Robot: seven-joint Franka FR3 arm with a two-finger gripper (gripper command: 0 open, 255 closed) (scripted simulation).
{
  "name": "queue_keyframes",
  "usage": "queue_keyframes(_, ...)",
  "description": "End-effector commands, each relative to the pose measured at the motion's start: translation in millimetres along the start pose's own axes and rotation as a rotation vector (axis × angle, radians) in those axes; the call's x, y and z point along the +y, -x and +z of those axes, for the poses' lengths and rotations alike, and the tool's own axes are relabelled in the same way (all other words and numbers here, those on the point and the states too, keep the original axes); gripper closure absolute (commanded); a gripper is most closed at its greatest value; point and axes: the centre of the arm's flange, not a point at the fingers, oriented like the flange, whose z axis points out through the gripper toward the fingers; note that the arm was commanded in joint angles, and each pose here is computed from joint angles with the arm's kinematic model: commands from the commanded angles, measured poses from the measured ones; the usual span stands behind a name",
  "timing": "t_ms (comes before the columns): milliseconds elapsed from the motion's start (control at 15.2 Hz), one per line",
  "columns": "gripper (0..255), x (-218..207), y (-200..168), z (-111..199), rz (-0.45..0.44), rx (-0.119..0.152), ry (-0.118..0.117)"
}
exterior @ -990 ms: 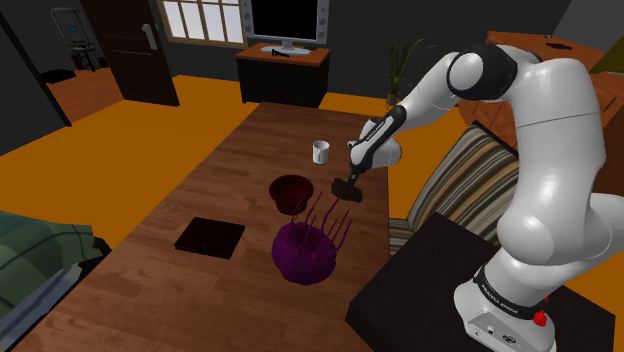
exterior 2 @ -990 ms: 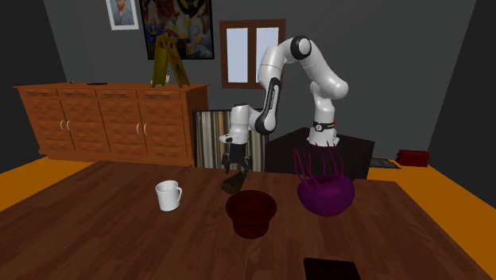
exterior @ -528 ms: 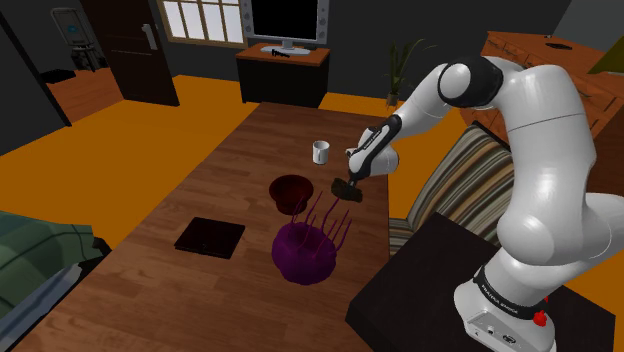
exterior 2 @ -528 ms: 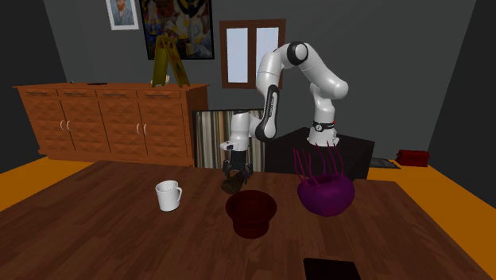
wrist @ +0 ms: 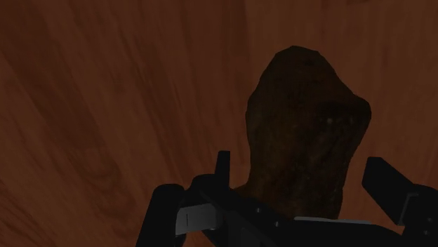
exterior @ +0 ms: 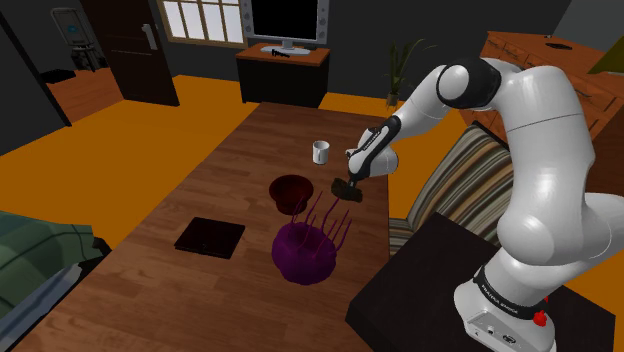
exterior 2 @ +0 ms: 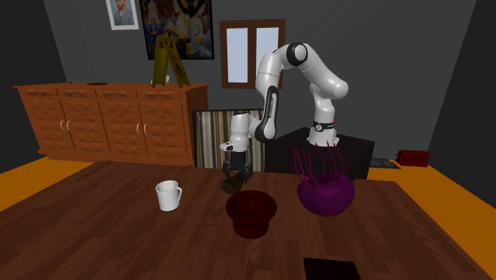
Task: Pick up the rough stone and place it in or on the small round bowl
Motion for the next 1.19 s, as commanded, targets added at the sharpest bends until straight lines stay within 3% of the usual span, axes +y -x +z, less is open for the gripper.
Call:
queue_keyframes(0,255,0,0,0,0.0,0.0,0.0)
queue_keyframes(594,255,0,0,0,0.0,0.0,0.0)
queue_keyframes(1122,255,0,-8,-41,0.0,0.0,0.0)
